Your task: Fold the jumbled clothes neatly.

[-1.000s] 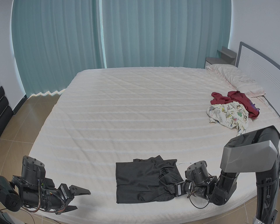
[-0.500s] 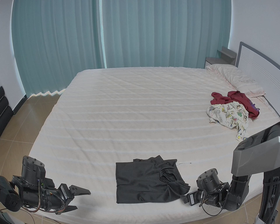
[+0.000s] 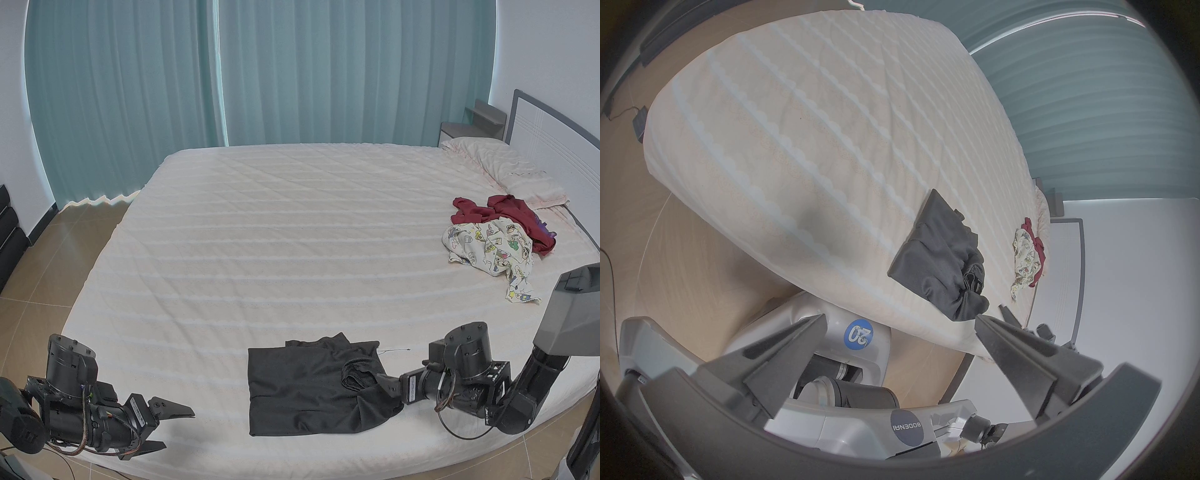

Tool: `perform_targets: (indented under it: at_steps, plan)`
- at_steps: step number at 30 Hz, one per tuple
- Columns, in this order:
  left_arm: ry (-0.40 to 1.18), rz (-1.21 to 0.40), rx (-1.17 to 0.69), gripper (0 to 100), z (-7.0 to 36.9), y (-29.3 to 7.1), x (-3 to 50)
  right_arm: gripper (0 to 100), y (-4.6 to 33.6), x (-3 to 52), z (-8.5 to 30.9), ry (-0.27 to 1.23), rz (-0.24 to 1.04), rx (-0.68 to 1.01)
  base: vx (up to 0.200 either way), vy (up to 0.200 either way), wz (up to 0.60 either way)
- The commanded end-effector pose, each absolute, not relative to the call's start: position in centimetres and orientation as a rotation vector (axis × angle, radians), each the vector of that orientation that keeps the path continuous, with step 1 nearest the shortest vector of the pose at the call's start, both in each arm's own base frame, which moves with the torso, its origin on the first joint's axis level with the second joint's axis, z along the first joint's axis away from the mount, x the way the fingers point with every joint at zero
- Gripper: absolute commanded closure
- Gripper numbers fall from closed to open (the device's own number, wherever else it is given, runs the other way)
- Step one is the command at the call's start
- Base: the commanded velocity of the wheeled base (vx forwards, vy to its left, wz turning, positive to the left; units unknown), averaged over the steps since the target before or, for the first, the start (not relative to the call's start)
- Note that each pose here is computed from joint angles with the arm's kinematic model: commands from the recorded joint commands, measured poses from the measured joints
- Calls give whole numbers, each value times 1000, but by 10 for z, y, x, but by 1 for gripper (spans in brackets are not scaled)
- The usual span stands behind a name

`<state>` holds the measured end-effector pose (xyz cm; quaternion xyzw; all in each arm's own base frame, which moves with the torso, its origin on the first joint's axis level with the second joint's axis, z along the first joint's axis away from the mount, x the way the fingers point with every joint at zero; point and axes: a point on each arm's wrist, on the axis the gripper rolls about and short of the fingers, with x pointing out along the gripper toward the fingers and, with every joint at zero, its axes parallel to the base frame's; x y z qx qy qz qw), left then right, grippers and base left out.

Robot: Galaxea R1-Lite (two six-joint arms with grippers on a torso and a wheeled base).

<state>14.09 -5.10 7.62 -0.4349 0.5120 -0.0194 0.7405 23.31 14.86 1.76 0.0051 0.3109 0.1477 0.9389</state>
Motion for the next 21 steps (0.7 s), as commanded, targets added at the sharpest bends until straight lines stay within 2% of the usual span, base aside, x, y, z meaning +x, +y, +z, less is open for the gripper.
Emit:
perform_targets:
  at_steps: [1, 5, 12, 21]
  plan:
    - [1122, -43, -954, 0, 76, -51, 141, 0, 158, 260, 28, 574, 299, 151, 0, 0, 0]
    - [1123, -42, -954, 0, 76, -51, 141, 0, 173, 274, -3, 630, 295, 127, 0, 0, 0]
    - [1125, -42, -952, 0, 76, -51, 141, 0, 190, 288, -33, 646, 345, 39, 0, 0, 0]
    - [1124, -43, -951, 0, 76, -51, 141, 0, 196, 310, -32, 662, 385, -13, 0, 0, 0]
